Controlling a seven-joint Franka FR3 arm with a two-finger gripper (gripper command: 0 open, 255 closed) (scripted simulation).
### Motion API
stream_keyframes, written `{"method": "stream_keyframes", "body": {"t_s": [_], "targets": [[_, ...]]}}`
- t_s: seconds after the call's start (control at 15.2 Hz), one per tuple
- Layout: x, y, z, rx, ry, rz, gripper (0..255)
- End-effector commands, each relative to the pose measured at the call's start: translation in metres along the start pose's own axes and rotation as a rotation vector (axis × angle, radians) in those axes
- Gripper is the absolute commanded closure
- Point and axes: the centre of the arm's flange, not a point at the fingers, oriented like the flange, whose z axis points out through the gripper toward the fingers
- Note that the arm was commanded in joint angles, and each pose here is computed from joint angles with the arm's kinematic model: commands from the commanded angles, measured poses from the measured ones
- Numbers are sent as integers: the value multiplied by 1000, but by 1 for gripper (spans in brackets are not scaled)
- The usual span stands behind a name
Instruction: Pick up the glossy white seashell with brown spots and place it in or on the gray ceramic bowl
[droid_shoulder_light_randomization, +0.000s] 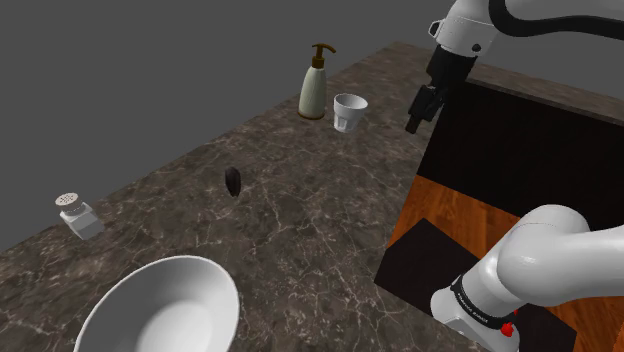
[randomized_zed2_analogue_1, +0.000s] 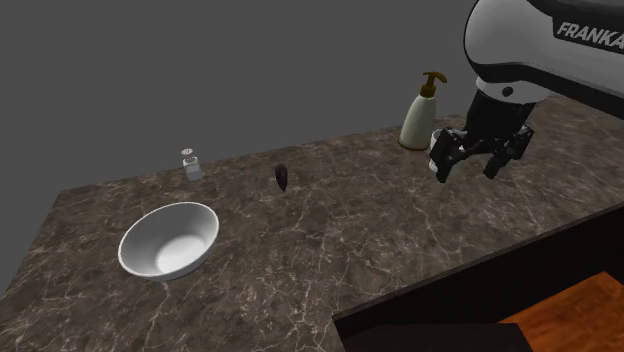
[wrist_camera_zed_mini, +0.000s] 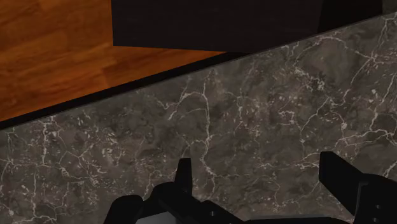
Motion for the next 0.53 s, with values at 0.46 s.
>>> {"method": "stream_keyframes", "body": {"t_s": [0.46], "targets": [[52,-75,23,-9,-6,8,0]]}}
